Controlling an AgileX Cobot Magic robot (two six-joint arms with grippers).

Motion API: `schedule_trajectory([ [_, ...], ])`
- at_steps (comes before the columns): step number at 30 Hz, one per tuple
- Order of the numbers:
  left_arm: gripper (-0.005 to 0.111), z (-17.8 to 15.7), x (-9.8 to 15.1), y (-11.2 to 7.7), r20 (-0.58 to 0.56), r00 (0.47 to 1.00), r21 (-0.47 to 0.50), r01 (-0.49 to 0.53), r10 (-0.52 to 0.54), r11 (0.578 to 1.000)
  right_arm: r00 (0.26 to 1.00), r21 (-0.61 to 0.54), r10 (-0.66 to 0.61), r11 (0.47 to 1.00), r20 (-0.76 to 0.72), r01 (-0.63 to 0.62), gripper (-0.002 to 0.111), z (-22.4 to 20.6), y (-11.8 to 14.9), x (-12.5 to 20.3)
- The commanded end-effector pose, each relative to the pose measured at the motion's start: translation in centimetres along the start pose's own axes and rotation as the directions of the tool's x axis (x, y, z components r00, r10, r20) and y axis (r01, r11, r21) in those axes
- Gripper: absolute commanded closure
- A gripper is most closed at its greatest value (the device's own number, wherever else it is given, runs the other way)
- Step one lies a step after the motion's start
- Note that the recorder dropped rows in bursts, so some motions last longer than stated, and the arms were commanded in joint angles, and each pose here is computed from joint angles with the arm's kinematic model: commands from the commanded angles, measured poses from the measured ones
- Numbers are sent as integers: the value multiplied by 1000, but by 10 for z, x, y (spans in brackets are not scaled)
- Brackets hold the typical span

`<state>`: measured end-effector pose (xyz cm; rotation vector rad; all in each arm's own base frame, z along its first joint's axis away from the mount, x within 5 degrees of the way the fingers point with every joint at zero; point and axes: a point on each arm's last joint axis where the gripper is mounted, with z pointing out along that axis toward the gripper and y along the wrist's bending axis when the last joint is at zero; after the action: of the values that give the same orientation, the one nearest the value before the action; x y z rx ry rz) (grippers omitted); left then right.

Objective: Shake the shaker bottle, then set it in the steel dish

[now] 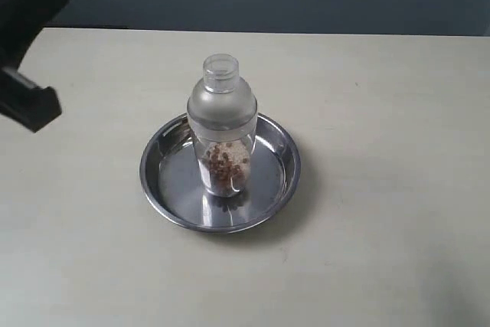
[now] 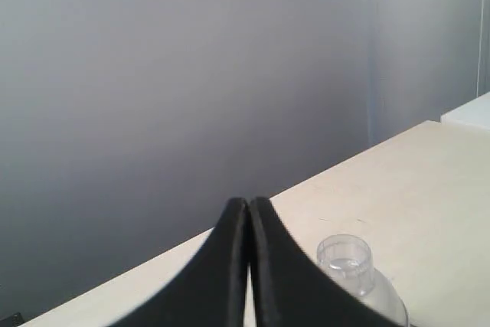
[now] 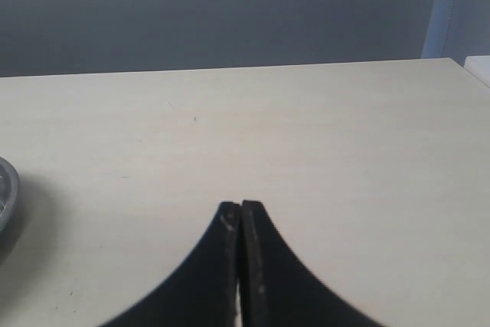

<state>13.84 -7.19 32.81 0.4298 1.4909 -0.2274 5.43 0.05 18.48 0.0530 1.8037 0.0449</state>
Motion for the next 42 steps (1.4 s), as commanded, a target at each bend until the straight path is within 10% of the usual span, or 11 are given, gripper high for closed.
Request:
schedule_trajectory([
  [1,106,-23,3,0,2,999,27,-34,34,999,1000,-1,-5,1000,14,5,109,0,0,-1],
  [15,106,-89,123,7,-84,988,-203,112,-131,973,1000,-5,7,1000,14,-7,109,0,0,-1],
  [42,106,-106,139,4,-137,918,-326,313,-372,892,1000,-5,7,1000,14,-7,109,0,0,-1],
])
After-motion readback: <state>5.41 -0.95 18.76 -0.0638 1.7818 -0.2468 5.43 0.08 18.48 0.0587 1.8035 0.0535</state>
